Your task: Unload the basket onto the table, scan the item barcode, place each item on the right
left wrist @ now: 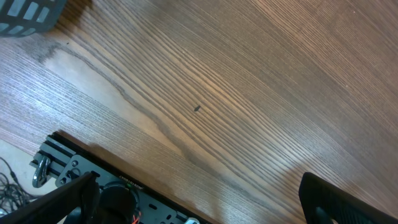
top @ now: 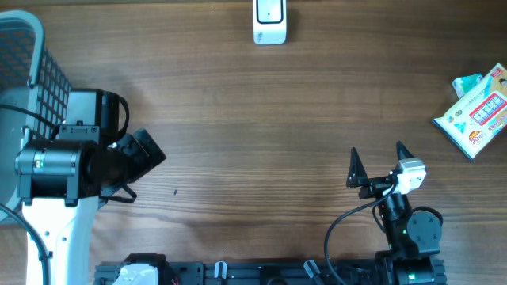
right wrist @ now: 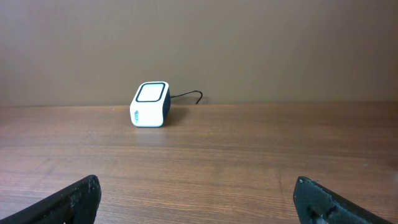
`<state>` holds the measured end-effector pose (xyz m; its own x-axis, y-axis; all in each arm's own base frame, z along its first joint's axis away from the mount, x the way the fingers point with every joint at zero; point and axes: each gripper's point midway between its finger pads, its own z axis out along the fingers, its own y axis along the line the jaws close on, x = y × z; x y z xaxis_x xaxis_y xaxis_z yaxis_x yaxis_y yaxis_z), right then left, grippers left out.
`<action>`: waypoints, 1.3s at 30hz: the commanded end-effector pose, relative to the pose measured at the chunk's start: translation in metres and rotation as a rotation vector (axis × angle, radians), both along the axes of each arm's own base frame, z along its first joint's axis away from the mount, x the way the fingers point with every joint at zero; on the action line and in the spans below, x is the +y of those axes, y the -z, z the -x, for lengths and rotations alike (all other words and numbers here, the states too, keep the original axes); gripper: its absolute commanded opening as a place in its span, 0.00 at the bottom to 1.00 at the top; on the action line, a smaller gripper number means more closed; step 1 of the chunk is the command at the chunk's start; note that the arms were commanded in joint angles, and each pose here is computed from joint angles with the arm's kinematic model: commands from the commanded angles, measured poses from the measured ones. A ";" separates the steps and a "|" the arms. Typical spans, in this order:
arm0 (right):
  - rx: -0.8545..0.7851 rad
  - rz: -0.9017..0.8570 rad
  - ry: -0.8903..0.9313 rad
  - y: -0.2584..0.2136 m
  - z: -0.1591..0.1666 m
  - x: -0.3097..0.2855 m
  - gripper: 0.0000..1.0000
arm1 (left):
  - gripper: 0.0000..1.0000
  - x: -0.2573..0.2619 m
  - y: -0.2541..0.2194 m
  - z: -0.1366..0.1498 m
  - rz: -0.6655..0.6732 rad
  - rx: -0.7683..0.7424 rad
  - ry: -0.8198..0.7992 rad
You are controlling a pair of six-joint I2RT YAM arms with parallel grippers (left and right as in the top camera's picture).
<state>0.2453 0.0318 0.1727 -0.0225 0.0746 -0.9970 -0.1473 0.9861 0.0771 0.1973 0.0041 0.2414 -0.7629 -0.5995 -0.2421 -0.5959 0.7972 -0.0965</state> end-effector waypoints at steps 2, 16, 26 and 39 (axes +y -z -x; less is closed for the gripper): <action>-0.017 0.016 0.003 -0.003 0.001 0.000 1.00 | 1.00 0.001 0.000 -0.001 0.001 -0.005 -0.018; -0.017 0.016 0.003 -0.003 0.001 0.000 1.00 | 1.00 0.002 -0.001 -0.001 -0.001 -0.004 -0.015; -0.017 0.016 0.003 -0.003 0.001 0.000 1.00 | 1.00 -0.008 -0.008 -0.020 0.043 -0.129 0.033; -0.017 0.016 0.003 -0.003 0.001 0.000 1.00 | 1.00 -0.028 0.003 -0.001 -0.035 -0.868 0.356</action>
<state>0.2450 0.0318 0.1741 -0.0160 0.0718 -0.9973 -0.1478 0.9863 0.0733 0.2097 -0.0187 0.2495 -0.5438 -0.4027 -0.7363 -0.1631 0.9113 -0.3780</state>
